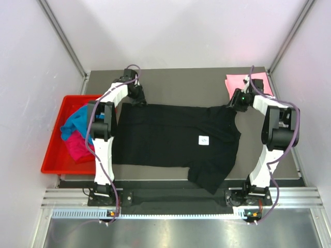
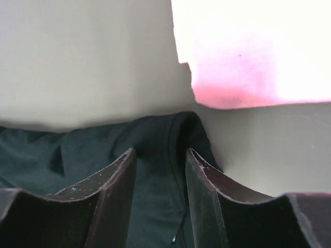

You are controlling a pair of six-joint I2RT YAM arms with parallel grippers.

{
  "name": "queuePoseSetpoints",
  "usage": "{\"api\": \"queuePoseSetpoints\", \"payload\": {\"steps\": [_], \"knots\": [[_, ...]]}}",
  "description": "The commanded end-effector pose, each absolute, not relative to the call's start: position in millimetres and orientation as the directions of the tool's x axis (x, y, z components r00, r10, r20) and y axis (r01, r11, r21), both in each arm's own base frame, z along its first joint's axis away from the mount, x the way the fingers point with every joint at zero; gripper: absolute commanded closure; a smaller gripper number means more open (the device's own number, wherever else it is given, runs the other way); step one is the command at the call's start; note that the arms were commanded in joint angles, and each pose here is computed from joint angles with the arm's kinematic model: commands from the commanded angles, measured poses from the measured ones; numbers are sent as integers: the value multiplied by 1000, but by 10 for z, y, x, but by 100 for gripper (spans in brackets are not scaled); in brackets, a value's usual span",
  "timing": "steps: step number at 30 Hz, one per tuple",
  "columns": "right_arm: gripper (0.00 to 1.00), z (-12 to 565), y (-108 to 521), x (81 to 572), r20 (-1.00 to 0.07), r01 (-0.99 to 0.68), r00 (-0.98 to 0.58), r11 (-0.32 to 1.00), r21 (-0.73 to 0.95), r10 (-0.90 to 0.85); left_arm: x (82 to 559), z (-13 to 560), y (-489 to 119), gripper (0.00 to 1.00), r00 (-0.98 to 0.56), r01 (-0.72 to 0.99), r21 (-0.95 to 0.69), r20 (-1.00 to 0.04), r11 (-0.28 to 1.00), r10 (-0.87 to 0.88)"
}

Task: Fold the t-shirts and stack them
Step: Fold the tshirt

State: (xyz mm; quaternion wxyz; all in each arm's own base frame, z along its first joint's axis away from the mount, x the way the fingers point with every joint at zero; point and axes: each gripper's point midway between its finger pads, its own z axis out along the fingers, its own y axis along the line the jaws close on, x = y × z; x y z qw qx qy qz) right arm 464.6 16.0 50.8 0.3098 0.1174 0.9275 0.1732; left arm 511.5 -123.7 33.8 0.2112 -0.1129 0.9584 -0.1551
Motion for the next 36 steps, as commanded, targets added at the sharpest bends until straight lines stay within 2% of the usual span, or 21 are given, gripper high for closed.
{"api": "queuePoseSetpoints", "payload": {"steps": [1,4,6,7,12,16,20,24,28,31,33,36], "knots": [[57,615,108,4858,-583,50,-748,903,426,317,5166,27,-1113,60,-884,-191,-293,-363,937,-294],[62,592,101,4864,-583,51,-746,901,431,321,5149,-16,-1090,60,-886,-199,-280,-359,939,-294],[84,605,31,4839,-592,72,-733,904,421,334,5148,-33,-1070,60,-884,-209,-270,-358,940,-299],[100,613,-23,4818,-589,99,-727,903,419,353,5134,-65,-1055,60,-886,-216,-261,-352,941,-301],[100,653,-445,4574,-619,290,-650,897,335,441,5088,-153,-915,59,-883,-267,-198,-342,943,-322],[100,588,-475,4434,-607,371,-606,857,358,515,5064,-213,-836,59,-882,-297,-172,-327,939,-339],[100,556,-508,4316,-617,398,-559,832,387,554,5080,-193,-813,59,-879,-297,-175,-334,939,-340],[99,610,-388,4470,-616,334,-543,820,465,570,5181,-36,-986,59,-874,-242,-274,-356,931,-332],[79,735,-365,4556,-604,325,-548,813,483,579,5316,446,-1174,57,-859,-164,-373,-402,913,-318],[68,951,-447,4388,-613,368,-562,831,416,556,5380,867,-1184,55,-828,-132,-388,-462,912,-317],[67,1089,-449,4299,-637,378,-569,854,359,520,5344,1128,-1209,53,-811,-118,-388,-493,914,-314],[71,1298,-208,4081,-679,284,-642,933,221,356,5190,1315,-1340,52,-813,-83,-384,-507,920,-285]]}}
